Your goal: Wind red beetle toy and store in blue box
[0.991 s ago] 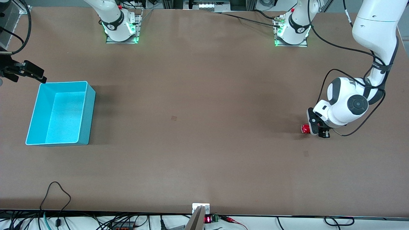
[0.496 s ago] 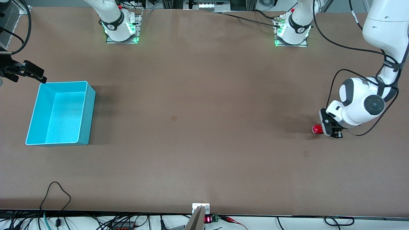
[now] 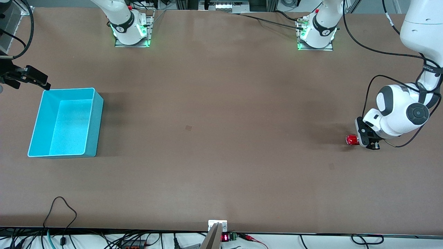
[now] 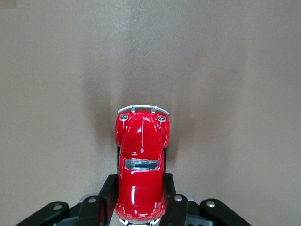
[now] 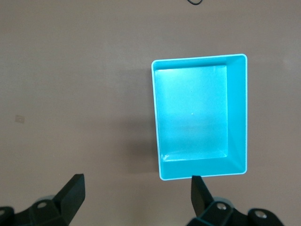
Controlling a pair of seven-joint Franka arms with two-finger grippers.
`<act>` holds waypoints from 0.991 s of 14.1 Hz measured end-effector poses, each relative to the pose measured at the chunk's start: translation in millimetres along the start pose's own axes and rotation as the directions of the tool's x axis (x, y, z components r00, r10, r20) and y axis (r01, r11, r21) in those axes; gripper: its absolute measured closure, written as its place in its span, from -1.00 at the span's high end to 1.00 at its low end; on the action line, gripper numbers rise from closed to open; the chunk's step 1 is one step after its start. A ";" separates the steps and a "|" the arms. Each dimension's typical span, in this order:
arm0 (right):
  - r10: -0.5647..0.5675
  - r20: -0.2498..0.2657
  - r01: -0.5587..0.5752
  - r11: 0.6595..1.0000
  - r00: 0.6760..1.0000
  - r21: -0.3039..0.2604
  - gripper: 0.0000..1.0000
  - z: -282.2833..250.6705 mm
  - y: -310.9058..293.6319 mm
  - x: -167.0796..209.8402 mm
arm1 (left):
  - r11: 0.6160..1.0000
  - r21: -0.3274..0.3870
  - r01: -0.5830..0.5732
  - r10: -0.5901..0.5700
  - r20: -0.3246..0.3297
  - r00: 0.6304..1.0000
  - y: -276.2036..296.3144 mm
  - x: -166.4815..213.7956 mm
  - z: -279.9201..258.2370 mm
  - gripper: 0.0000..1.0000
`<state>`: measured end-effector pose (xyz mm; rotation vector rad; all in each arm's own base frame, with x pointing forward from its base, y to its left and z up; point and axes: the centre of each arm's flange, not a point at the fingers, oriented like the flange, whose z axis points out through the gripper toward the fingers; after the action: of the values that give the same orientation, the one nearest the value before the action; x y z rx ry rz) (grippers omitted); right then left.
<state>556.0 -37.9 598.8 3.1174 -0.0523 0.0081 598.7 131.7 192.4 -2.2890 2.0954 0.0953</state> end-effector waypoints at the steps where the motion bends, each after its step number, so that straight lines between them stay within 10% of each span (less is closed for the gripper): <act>1: 0.000 0.000 0.000 1.000 1.000 0.000 1.00 0.0 0.0 0.0 | 1.000 0.000 0.000 0.000 0.000 1.000 -0.1 -0.1 0.0 -0.13; 14: 0.002 0.000 -0.002 1.000 1.000 0.000 1.00 0.0 1.1 0.0 | 1.000 0.008 0.008 -0.008 0.000 1.000 -0.8 -32.5 2.1 -0.13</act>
<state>555.9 -39.0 598.8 3.1174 -0.0553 0.0081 596.7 164.1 192.6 -2.2925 2.0828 0.0871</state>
